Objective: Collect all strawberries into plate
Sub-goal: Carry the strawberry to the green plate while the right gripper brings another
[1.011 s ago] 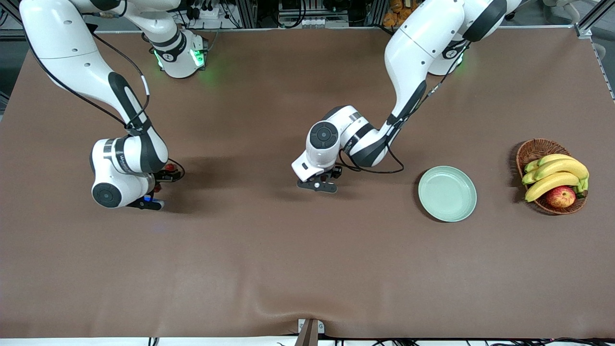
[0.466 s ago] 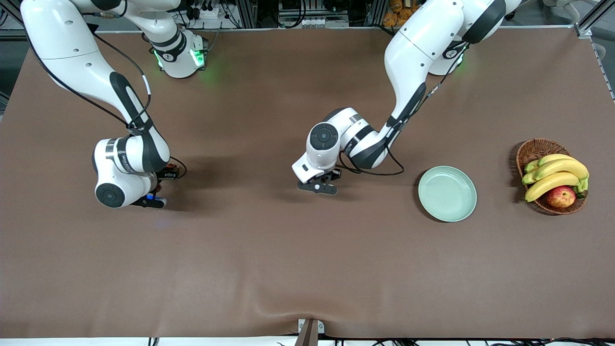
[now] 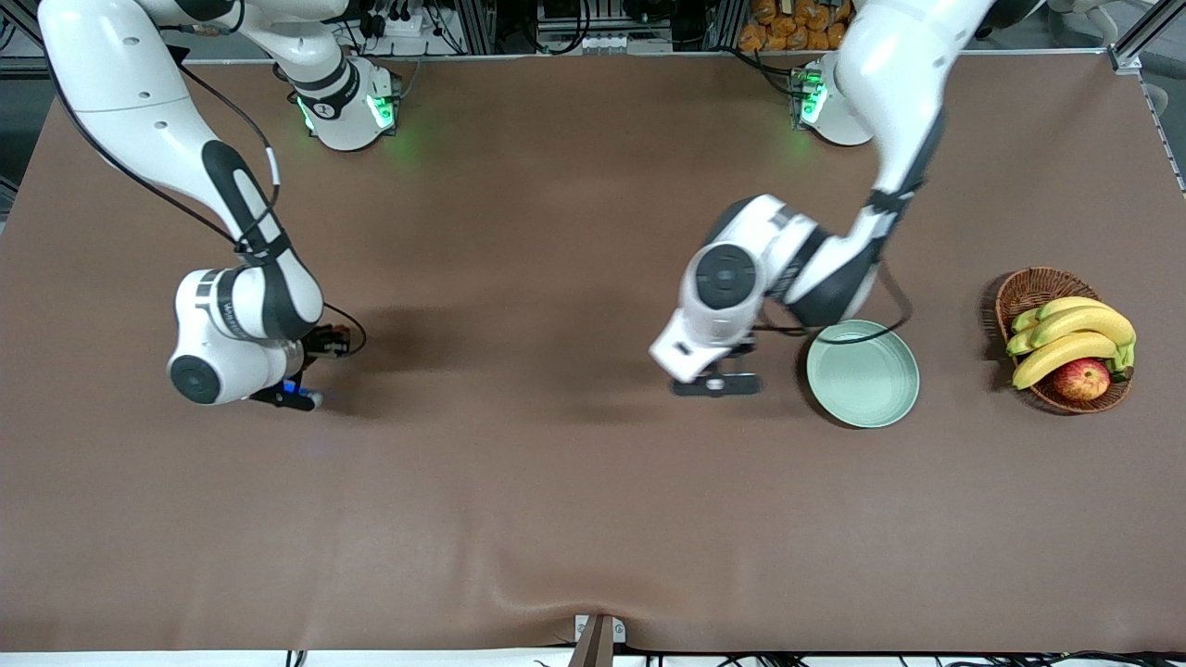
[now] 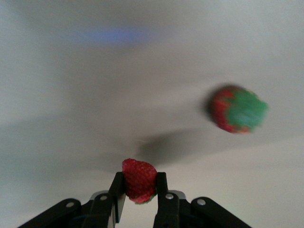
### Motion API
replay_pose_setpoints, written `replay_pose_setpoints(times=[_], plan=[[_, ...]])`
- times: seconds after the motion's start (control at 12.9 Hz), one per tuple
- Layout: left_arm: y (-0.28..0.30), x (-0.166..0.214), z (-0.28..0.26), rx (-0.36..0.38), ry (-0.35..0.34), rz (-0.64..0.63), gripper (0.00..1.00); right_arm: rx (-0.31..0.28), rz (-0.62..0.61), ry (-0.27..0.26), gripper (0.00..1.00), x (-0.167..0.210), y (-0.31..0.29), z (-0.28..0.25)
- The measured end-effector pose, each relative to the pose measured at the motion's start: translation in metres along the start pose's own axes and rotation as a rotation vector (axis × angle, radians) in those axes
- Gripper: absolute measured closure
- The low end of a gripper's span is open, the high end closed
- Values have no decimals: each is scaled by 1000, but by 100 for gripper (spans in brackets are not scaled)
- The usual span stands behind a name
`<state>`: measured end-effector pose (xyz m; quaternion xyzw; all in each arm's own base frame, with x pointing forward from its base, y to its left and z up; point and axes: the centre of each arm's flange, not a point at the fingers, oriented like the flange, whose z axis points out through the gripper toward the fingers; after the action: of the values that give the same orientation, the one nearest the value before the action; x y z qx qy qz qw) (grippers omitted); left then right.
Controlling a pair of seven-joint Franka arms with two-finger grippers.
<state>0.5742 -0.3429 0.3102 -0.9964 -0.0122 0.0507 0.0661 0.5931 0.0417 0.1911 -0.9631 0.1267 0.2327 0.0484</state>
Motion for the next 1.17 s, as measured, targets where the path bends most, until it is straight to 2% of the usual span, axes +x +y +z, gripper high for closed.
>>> replay_pose_setpoints(times=[0.16, 0.31, 0.47, 0.62, 0.78, 1.09, 1.17], plan=[[-41, 3, -1, 56, -60, -47, 69, 111, -20, 63, 69, 0, -45, -43], [-78, 15, 8, 68, -93, -83, 69, 210, -16, 71, 69, -24, -122, -63], [-116, 27, 23, 74, -124, -111, 69, 296, 23, 75, 69, -61, -208, -59], [-157, 37, 43, 96, -137, -133, 69, 384, 82, 97, 69, -100, -285, -36], [-187, 47, 67, 83, -140, -152, 69, 440, 115, 129, 69, -130, -341, 1], [-222, 62, 121, 14, -115, -162, 69, 526, 146, 177, 69, -150, -396, 63], [-226, 64, 128, 5, -112, -160, 63, 542, 149, 191, 69, -152, -407, 75]])
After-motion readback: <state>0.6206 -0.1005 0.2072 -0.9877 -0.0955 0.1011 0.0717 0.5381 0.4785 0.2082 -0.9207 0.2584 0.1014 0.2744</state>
